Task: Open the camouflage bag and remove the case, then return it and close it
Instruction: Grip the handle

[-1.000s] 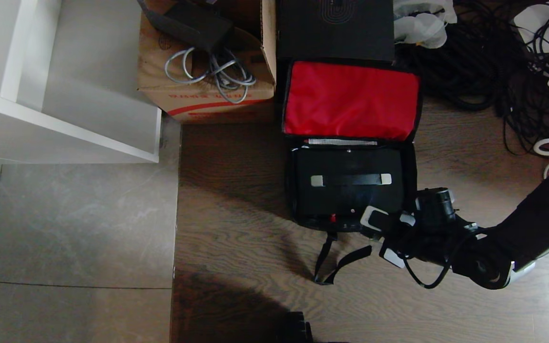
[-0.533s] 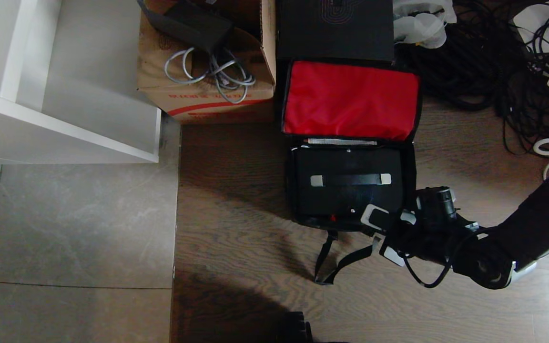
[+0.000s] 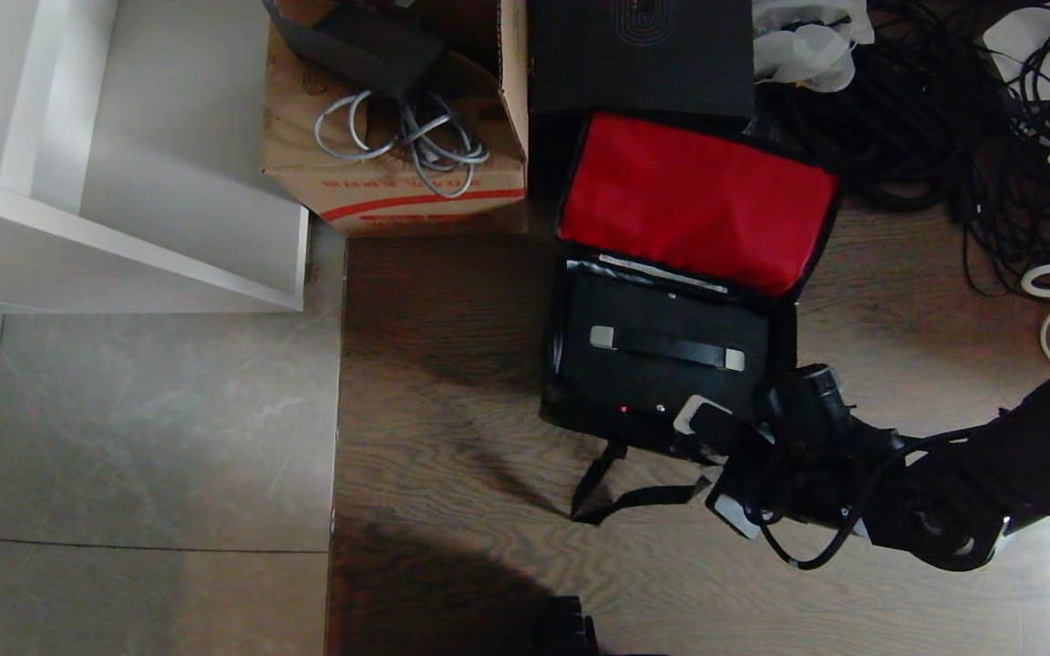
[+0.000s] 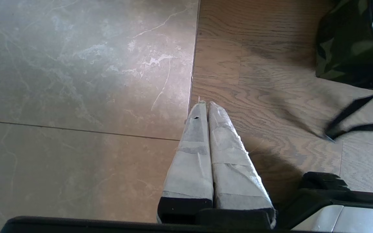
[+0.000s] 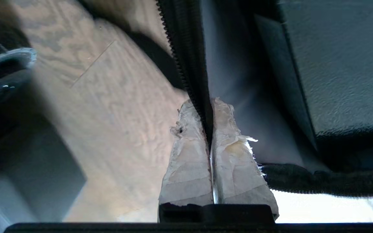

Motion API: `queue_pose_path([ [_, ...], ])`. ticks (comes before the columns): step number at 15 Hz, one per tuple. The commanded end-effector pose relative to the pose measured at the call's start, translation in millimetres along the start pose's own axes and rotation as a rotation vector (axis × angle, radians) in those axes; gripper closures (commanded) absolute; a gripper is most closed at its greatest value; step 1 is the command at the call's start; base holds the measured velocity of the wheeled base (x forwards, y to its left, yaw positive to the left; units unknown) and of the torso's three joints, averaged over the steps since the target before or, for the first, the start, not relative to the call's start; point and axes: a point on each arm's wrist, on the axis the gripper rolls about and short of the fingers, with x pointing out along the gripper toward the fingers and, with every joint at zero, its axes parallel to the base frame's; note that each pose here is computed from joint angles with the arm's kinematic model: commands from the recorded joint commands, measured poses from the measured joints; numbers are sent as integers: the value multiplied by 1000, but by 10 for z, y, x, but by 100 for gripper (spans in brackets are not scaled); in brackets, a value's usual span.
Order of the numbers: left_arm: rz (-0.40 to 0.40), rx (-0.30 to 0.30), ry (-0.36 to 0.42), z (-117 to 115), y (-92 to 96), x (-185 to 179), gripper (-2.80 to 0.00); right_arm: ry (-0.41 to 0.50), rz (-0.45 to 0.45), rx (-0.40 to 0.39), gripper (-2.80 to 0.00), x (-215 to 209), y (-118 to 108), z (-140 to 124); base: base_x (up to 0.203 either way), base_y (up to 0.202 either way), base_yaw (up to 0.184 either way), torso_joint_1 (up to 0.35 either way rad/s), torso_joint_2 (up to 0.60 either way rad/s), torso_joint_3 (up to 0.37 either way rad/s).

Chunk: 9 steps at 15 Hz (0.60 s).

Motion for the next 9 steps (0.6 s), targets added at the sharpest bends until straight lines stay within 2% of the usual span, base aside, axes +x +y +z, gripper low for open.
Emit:
queue_pose_path([
  [1,1,0,7,-22,1,5,0,-29,1,9,0,-73,128,129,0,0,0,0,0,0],
  [3,0,0,7,-21,1,5,0,-28,8,53,0,-58,259,218,0,0,0,0,0,0],
  [6,1,0,8,-24,1,6,0,11,28,131,0,-49,330,349,0,0,0,0,0,0],
  [9,0,0,7,-21,0,5,0,55,44,141,0,-48,368,280,0,0,0,0,0,0],
])
